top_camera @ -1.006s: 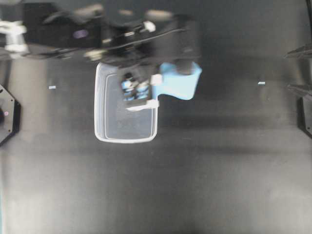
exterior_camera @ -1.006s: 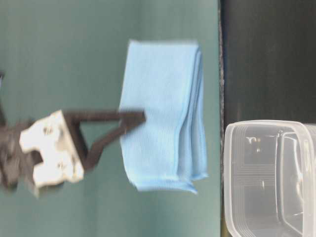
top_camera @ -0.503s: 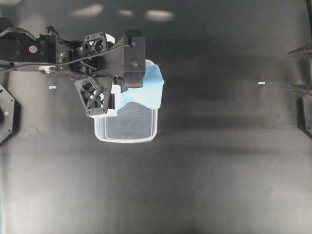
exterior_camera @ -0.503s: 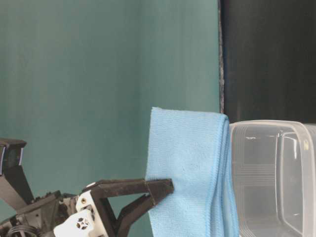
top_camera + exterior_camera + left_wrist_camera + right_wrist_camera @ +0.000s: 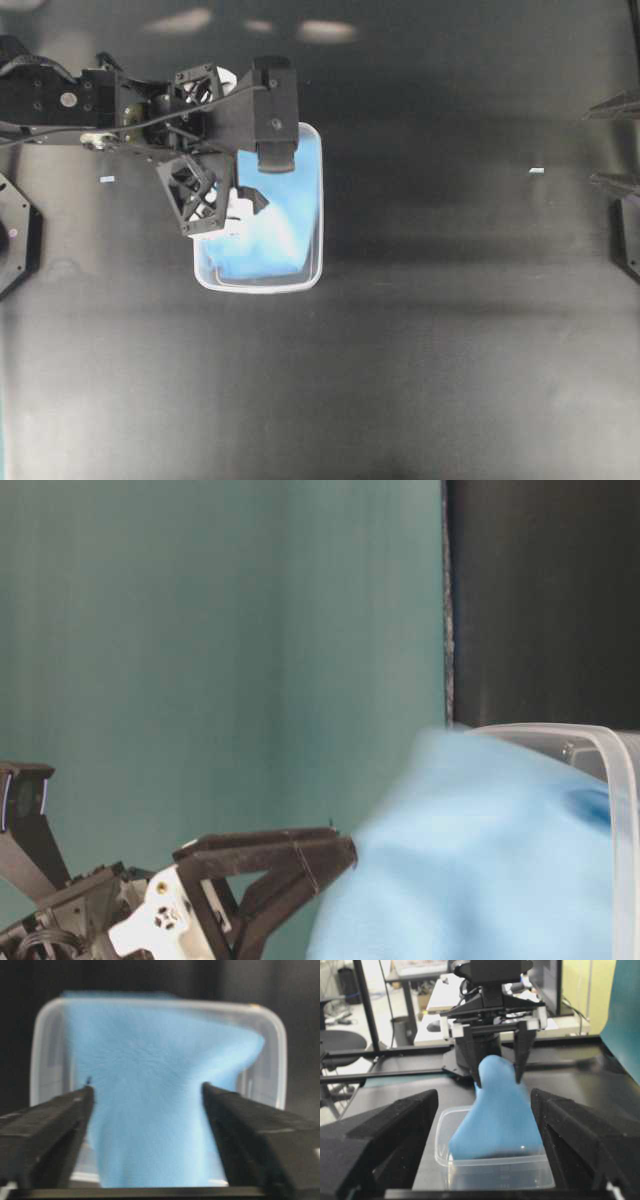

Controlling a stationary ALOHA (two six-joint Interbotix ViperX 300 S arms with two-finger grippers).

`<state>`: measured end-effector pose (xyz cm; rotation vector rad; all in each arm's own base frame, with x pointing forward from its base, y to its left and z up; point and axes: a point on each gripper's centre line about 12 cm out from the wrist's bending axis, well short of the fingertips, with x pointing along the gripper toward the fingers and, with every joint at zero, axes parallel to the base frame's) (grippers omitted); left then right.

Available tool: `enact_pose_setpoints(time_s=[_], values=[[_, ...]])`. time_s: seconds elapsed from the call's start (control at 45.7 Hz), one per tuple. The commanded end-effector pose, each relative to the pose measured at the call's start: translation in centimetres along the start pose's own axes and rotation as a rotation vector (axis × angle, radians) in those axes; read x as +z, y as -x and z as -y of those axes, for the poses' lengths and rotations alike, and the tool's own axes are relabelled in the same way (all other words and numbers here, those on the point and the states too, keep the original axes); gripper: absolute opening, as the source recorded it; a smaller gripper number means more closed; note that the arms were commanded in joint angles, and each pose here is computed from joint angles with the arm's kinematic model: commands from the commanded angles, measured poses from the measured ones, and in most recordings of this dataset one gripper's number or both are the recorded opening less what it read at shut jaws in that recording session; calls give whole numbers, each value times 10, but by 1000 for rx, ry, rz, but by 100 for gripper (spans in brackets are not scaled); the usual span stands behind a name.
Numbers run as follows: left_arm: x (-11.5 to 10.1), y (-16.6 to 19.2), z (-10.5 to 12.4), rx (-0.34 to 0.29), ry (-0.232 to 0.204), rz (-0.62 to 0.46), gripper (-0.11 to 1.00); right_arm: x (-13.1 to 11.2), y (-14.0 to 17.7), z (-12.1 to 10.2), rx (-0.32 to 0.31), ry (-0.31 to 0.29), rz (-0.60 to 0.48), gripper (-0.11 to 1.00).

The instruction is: Place the blue towel into the container with the left arm.

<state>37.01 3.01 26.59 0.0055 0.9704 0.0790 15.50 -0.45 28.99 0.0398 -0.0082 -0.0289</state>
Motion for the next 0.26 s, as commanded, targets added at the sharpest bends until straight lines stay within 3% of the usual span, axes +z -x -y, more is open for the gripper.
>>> enact_pose_setpoints(time_s=[0.0,0.241], values=[[15,31,-1,2,2,117,88,3,-1,0,0,-5,5,73],[8,98,-1,3,3,338,84,3,-1,0,-1,-5,5,73]])
